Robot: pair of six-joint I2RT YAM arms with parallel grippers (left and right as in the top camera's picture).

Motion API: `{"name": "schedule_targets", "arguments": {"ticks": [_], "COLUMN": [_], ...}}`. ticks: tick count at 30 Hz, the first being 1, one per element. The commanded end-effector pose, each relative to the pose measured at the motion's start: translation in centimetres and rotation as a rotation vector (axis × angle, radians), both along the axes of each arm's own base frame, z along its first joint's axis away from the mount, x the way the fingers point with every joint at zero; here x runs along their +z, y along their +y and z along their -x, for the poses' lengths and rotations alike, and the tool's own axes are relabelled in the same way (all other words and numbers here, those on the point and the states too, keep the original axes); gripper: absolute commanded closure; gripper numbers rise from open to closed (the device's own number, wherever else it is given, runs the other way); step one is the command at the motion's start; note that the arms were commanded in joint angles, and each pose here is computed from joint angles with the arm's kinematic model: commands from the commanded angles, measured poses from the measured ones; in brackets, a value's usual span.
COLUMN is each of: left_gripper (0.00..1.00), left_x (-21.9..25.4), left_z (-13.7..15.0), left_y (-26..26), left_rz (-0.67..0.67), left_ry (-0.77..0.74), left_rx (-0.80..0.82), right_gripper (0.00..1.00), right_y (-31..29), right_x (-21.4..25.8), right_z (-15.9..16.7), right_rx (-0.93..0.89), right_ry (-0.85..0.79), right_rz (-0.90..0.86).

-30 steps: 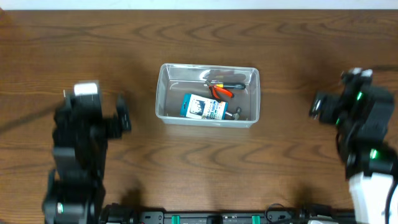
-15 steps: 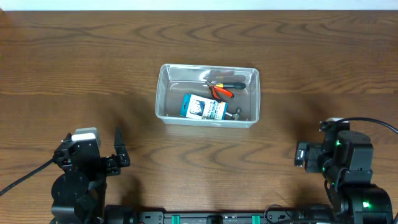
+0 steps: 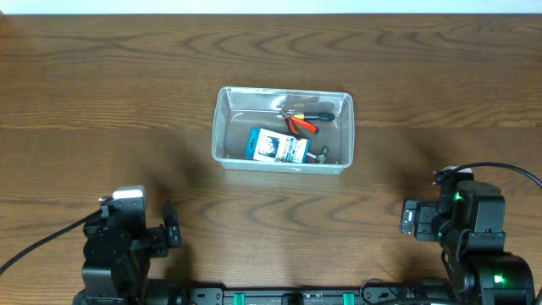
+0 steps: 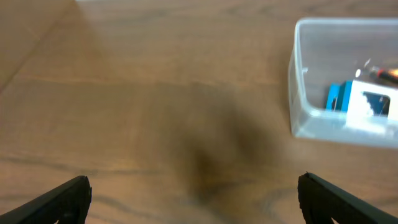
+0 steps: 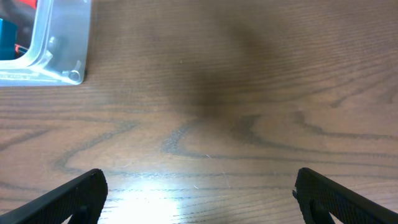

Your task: Pack container

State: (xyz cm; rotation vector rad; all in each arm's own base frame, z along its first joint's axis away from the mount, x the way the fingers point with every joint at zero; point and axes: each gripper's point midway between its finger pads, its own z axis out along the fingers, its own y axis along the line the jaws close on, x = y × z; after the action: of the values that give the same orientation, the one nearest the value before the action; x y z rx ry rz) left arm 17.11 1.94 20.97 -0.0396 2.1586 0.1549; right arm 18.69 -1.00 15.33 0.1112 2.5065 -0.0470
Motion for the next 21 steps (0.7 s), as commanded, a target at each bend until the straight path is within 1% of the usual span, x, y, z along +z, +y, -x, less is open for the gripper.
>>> {"name": "schedule_targets", "arguments": {"ticks": [1, 6, 10, 12, 15, 17, 21], "left_gripper": [0.02, 0.02, 0.02, 0.02, 0.02, 0.02, 0.02], "left_x": [-0.7, -1.6, -1.6, -1.6, -1.6, -1.6, -1.6], "left_z": [0.6, 1.3, 1.3, 1.3, 1.3, 1.3, 1.3], "left_y": [0.2, 0.3, 0.3, 0.3, 0.3, 0.3, 0.3], "left_rz": [-0.006, -0.01, -0.01, -0.01, -0.01, -0.01, -0.01], "left_ry": [0.032, 0.078, 0.081, 0.081, 0.081, 0.081, 0.081], "left_rx": [0.01, 0.009, 0.009, 0.009, 0.009, 0.009, 0.009], "right_gripper": [0.01, 0.01, 0.01, 0.01, 0.01, 0.01, 0.01], "right_y": [0.0, 0.1, 0.4, -0.2, 0.4, 0.4, 0.9], "right_x": [0.4, 2.6, 4.6, 5.5, 6.5, 6.7, 6.7], "right_z": [0.3, 1.1, 2.0, 2.6, 3.2, 2.7, 0.1], "right_rx": [-0.013, -0.004, 0.016, -0.004, 0.021, 0.022, 0.039], "right_ry": [-0.034, -0.171, -0.303, -0.368, -0.454, -0.522, -0.692], "right_rz": [-0.009, -0.012, -0.013, 0.013, -0.011, -0.014, -0.032]}}
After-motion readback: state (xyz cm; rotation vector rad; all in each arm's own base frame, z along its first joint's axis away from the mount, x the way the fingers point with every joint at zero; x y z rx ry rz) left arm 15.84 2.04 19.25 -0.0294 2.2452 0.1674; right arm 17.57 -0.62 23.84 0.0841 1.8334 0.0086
